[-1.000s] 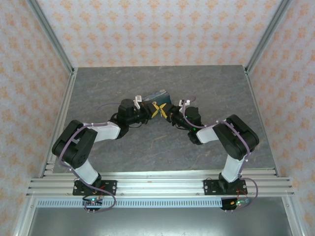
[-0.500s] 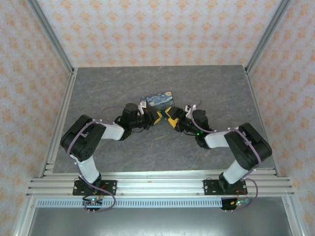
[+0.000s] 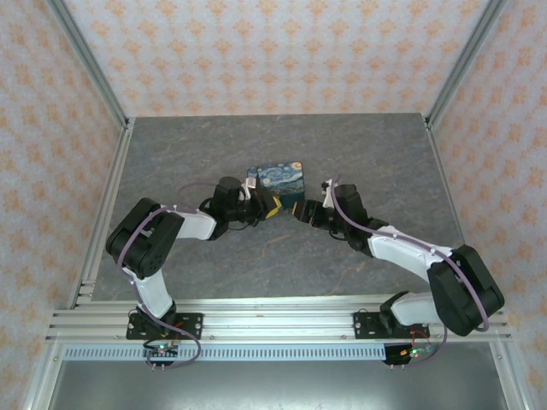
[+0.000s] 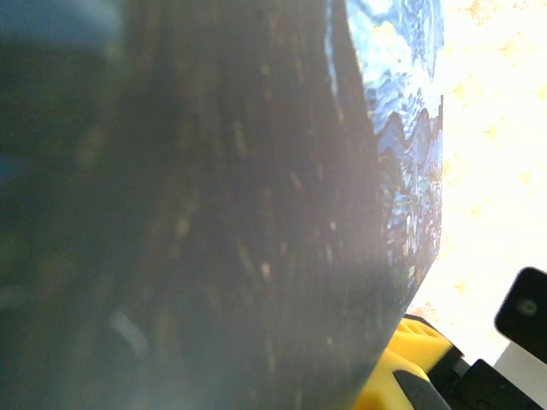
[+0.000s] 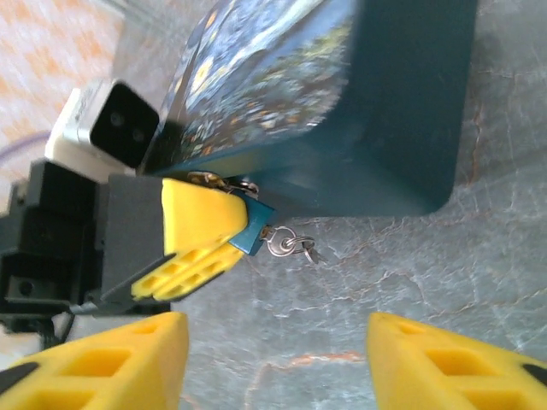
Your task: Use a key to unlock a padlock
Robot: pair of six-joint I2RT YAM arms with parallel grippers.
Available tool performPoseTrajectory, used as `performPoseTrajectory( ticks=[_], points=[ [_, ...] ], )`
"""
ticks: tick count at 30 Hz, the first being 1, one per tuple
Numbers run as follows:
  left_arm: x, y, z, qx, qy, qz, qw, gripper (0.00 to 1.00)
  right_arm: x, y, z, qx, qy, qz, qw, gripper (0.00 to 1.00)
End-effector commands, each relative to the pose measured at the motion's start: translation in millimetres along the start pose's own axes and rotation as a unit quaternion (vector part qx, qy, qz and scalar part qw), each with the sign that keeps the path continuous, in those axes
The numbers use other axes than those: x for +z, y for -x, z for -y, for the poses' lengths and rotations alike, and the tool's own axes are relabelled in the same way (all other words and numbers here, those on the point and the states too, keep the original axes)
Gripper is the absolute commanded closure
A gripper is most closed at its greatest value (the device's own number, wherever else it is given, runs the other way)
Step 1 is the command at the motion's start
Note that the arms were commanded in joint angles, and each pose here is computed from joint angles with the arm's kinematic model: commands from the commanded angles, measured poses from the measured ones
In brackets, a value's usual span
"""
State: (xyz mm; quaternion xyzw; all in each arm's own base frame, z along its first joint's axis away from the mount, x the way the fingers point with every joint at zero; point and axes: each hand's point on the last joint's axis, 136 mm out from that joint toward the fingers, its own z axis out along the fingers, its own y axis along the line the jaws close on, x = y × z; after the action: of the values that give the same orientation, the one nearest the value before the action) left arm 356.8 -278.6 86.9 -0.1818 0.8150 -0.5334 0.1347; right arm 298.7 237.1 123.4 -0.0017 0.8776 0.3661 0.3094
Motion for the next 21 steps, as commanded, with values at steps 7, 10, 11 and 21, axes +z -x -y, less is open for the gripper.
performPoseTrajectory(
  ticks=[7,10,11,21],
  points=[
    [-1,-6,20,0.003,-0.005,-0.042,0.999,1.00,7,-6,6,-0.211,-0.098,-0.020,0.972,0.58],
    [-2,-7,24,0.002,-0.006,-0.047,0.999,1.00,11,-6,5,-0.237,-0.103,-0.025,0.966,0.59],
    [-2,-7,25,0.002,-0.006,-0.049,0.999,1.00,13,-6,4,-0.247,-0.103,-0.027,0.963,0.59],
    [-4,-7,35,0.006,-0.012,-0.053,0.998,1.00,28,-7,3,-0.307,-0.136,-0.033,0.941,0.64]
  ],
)
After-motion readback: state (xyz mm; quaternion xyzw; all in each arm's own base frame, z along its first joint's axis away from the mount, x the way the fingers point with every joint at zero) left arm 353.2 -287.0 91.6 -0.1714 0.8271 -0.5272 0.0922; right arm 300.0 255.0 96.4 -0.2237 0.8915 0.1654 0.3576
